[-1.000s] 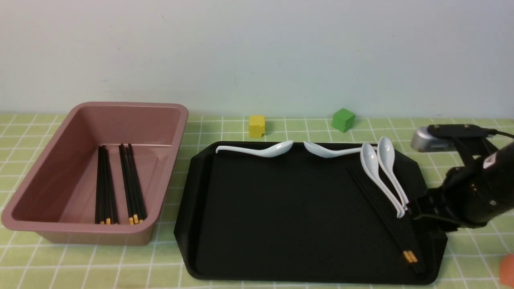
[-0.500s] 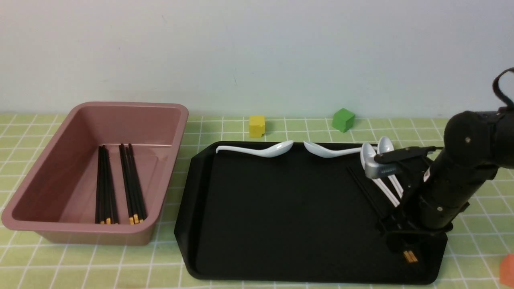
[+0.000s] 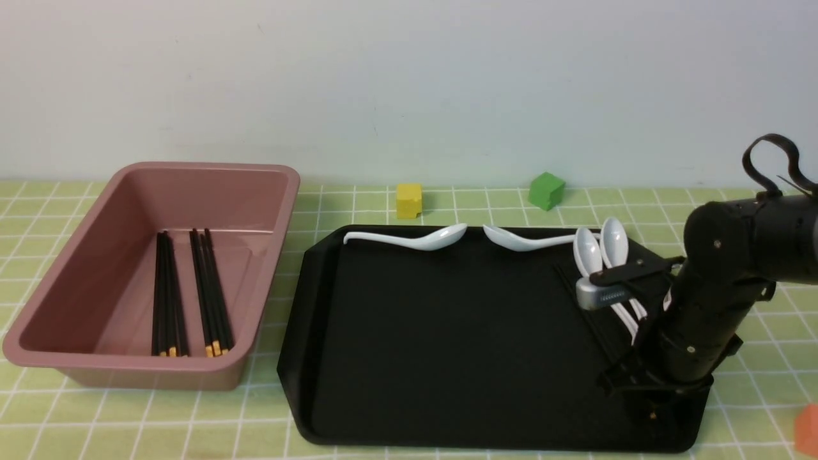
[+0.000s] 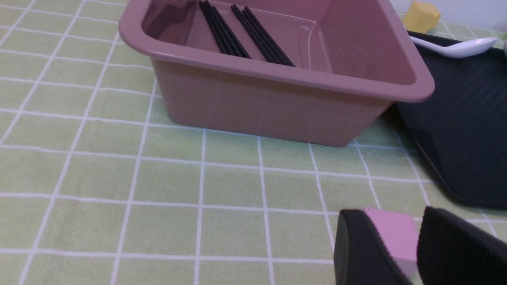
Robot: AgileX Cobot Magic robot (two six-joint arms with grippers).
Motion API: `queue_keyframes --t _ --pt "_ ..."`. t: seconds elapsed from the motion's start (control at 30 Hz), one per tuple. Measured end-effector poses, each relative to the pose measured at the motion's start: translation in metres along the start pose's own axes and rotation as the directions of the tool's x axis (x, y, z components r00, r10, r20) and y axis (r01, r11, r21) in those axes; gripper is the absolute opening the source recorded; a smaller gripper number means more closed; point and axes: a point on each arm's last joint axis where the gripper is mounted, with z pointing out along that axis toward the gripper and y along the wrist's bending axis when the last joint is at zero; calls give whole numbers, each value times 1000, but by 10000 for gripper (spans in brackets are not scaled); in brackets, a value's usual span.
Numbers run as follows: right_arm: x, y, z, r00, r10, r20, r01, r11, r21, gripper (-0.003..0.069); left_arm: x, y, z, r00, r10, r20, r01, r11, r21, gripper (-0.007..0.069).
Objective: On green tablecloth take chopsticks from black tray and put them in box.
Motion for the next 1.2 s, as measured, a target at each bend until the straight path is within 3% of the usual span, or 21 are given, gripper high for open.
queue_keyframes --t 0.1,0.33,0.6,0.73,0.9,1.03,1.2 --pt "0 0 0 1000 0 -5 0 1000 -1 141 0 0 0 1000 0 0 0 1000 0 238" --pt "2 3 -11 1000 12 -16 -12 1000 -17 141 0 0 0 1000 0 0 0 1000 0 238" --pt "-17 40 -96 997 -2 71 16 980 -199 141 0 0 0 1000 0 0 0 1000 0 238" --pt "-36 84 -134 977 -61 205 126 939 -321 141 0 0 0 1000 0 0 0 1000 0 238" --pt "-72 171 -163 912 -169 373 334 834 -439 141 0 0 0 1000 0 0 0 1000 0 239" --pt "-104 237 -144 861 -199 467 435 763 -477 141 0 0 0 1000 0 0 0 1000 0 239" --pt "-127 295 -103 819 -181 545 489 717 -497 141 0 0 0 1000 0 0 0 1000 0 239"
